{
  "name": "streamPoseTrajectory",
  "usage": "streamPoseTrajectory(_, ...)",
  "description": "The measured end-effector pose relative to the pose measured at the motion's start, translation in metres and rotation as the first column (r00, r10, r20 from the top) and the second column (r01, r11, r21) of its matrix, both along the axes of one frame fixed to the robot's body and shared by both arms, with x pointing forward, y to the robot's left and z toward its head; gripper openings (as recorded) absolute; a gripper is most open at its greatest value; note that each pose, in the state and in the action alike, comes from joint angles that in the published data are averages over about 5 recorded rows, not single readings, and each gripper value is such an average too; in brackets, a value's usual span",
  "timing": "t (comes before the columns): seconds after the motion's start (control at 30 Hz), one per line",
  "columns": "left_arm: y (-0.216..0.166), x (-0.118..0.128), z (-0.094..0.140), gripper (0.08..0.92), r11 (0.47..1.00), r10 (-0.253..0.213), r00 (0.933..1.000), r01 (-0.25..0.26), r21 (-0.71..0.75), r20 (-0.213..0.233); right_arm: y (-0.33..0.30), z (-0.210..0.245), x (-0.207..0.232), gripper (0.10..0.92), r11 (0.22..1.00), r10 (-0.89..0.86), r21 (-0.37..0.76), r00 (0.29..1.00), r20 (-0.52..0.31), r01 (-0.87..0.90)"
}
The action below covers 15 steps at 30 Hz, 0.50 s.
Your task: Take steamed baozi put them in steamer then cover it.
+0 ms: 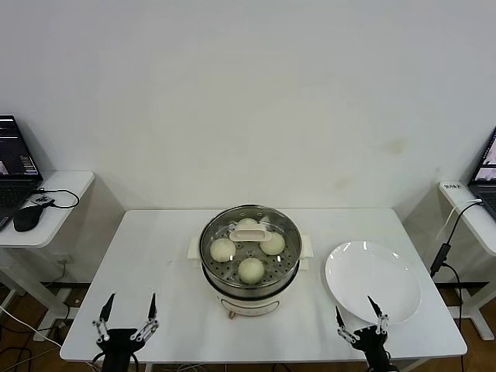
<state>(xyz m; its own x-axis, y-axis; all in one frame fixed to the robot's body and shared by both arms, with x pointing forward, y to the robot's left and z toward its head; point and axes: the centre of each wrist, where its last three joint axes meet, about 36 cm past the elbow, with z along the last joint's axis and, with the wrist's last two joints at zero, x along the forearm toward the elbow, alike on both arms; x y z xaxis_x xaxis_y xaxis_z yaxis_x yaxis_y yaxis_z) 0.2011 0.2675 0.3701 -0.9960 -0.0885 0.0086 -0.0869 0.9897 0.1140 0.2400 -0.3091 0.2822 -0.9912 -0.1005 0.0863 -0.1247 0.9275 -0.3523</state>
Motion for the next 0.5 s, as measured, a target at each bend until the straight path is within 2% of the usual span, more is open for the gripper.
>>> streamPoseTrajectory(0.2, 0.009, -0.008, -0.015, 0.823, 0.998, 0.030, 0.9986, -0.032, -0.053, -0.045, 0.003, 0.000, 0.001, 0.823, 1.000, 0.002, 0.008, 1.000, 0.001, -0.002)
streamPoseTrajectory(0.5, 0.017, -0.013, -0.028, 0.823, 0.996, 0.041, 0.9951, -0.048, -0.080, -0.090, 0.008, -0.001, 0.004, 0.823, 1.000, 0.005, 0.019, 1.000, -0.002, -0.005)
